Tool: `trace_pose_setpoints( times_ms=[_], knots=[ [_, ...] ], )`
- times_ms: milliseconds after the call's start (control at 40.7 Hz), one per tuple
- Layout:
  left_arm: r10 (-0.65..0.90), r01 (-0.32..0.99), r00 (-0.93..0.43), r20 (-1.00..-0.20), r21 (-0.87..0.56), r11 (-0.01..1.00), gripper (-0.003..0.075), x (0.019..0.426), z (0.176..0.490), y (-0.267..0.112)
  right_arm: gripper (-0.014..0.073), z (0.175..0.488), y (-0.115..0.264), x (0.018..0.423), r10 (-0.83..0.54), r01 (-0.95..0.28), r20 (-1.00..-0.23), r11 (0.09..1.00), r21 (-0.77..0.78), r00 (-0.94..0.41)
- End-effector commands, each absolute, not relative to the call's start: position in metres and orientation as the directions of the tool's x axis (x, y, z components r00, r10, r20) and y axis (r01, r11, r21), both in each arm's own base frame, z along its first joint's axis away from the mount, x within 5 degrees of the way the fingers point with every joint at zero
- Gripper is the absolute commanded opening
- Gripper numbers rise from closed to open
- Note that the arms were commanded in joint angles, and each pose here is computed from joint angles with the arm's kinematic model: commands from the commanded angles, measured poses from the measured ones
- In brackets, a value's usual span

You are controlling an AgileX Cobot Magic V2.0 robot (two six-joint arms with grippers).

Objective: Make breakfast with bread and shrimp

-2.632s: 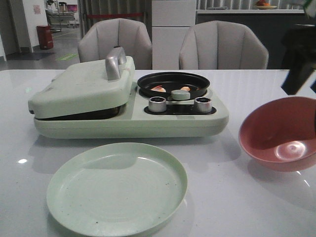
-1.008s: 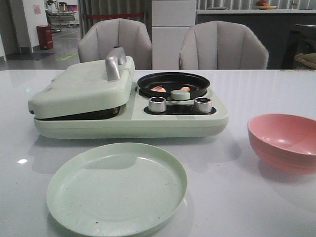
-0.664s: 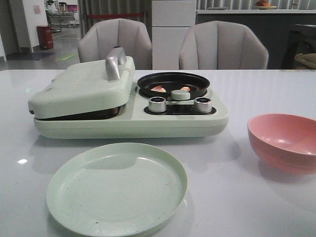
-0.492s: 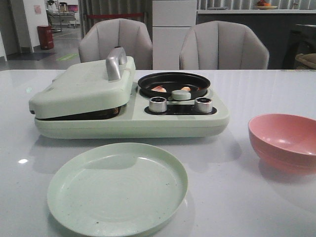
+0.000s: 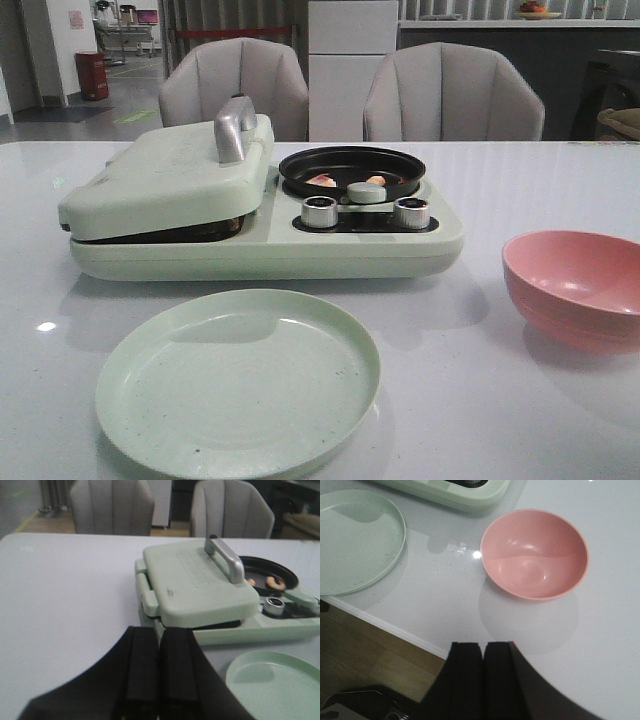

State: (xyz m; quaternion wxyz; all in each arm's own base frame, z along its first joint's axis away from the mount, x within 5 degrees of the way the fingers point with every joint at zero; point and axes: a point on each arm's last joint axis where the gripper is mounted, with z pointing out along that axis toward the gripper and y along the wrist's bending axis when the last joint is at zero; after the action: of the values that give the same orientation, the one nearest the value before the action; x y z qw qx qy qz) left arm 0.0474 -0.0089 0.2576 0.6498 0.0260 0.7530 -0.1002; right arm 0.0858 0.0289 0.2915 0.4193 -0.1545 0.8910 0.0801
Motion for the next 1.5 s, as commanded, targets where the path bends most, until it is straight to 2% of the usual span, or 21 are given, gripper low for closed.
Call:
trace_pose_setpoints(
  times_ms=[0, 197, 418, 689, 1131, 1476],
  knots=[
    [-0.165, 0.131, -0.004, -0.986, -0.164, 0.978, 0.0102, 0.046, 0.254, -0.006, 0.0015, 0.304, 0.029, 0.089, -0.18, -0.333, -0.823, 0.943, 0.012, -0.538],
    [-0.184, 0.096, 0.064, -0.981, -0.177, 0.979, 0.0102, 0.052, 0.222, -0.004, 0.0015, 0.304, 0.029, 0.089, -0.18, -0.333, -0.823, 0.943, 0.012, -0.538],
    [-0.185, 0.105, 0.09, -0.979, -0.175, 0.979, 0.0102, 0.056, 0.206, -0.005, 0.0015, 0.304, 0.029, 0.089, -0.18, -0.334, -0.823, 0.943, 0.012, -0.539],
    [-0.025, 0.118, 0.141, -0.99, -0.009, 0.993, 0.0102, 0.055, 0.21, -0.007, 0.0015, 0.304, 0.029, 0.089, -0.18, -0.334, -0.823, 0.943, 0.012, -0.539],
    [-0.054, 0.125, 0.149, -0.987, -0.036, 0.992, 0.0101, 0.055, 0.211, -0.007, 0.0015, 0.304, 0.029, 0.089, -0.18, -0.334, -0.823, 0.943, 0.012, -0.539],
    [-0.056, 0.039, 0.153, -0.987, -0.051, 0.998, 0.0101, 0.055, 0.211, -0.002, 0.0015, 0.304, 0.029, 0.089, -0.18, -0.334, -0.823, 0.943, 0.012, -0.539]
  ],
)
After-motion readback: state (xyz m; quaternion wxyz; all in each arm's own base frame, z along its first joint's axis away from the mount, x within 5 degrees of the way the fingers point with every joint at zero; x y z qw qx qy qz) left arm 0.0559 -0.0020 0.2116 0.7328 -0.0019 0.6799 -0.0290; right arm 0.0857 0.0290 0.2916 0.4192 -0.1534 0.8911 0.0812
